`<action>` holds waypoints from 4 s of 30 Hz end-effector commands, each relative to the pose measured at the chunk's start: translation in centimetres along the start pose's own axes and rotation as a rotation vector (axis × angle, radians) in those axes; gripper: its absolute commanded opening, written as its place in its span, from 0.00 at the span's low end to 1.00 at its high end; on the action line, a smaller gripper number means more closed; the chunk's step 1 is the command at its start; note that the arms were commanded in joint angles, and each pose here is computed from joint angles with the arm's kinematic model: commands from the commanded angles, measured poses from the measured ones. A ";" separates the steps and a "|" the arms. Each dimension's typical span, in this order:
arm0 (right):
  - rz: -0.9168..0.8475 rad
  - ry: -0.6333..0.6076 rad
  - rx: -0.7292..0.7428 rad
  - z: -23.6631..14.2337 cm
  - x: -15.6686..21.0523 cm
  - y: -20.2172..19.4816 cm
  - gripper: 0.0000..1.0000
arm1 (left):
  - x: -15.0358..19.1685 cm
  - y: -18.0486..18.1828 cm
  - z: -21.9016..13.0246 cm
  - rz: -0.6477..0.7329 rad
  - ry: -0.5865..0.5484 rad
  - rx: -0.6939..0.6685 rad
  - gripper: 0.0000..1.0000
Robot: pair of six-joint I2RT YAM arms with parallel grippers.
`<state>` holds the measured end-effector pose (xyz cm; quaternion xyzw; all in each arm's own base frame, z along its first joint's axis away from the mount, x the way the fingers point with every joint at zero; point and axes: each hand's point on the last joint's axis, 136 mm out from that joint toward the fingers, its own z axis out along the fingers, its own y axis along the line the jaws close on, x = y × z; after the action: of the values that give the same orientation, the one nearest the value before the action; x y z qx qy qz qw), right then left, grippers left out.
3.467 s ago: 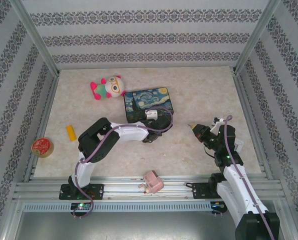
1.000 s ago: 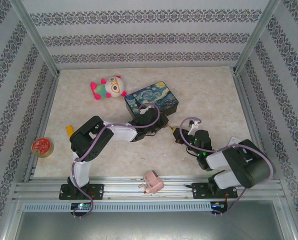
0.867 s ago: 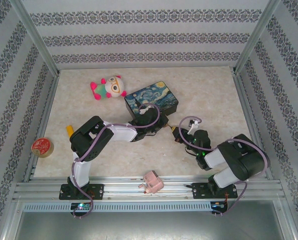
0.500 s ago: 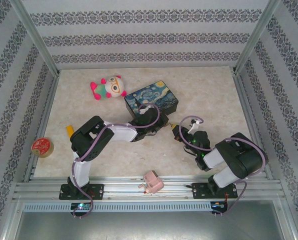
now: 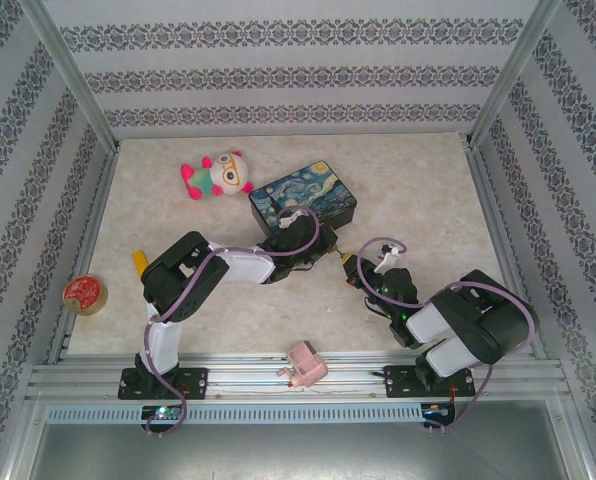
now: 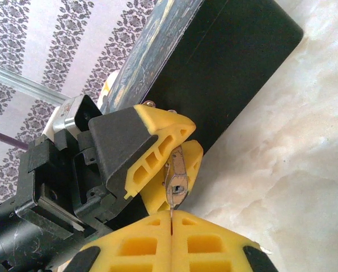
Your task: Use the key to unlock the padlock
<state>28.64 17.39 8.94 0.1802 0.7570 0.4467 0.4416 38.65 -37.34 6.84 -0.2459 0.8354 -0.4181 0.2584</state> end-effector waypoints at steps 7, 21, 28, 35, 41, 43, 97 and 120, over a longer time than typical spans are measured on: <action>0.006 -0.023 -0.033 0.6 -0.2 1.2 0.00 | -1.1 -0.4 0.7 -0.102 -0.010 0.045 0.00; -0.022 -0.047 0.000 0.4 0.5 0.9 0.00 | -1.1 -0.6 0.7 -0.110 -0.008 0.058 0.00; -0.034 -0.076 0.010 0.8 0.1 0.9 0.00 | -1.1 -0.8 0.6 -0.110 -0.004 0.061 0.00; -0.040 -0.118 0.023 -0.2 -0.7 0.6 0.00 | -1.1 -0.4 0.4 -0.098 -0.010 0.055 0.00; -0.004 -0.124 0.063 -1.5 -2.4 -0.3 0.00 | -1.0 0.6 0.2 -0.036 -0.010 0.002 0.17; -0.006 -0.085 0.104 -1.5 -2.4 -0.7 0.00 | -0.8 1.1 0.2 -0.015 -0.009 -0.023 0.34; 0.078 0.116 0.265 -4.3 -5.9 -4.2 0.00 | -4.4 2.5 -2.4 0.373 -0.348 -0.727 1.00; 0.090 0.098 0.269 -4.2 -6.3 -4.4 0.00 | -4.5 6.4 -0.3 0.454 -0.301 -0.915 0.90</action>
<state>28.46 8.83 8.29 0.2551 0.8295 0.3628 0.3395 40.81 -31.50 3.30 -0.2179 0.9112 0.0728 0.3421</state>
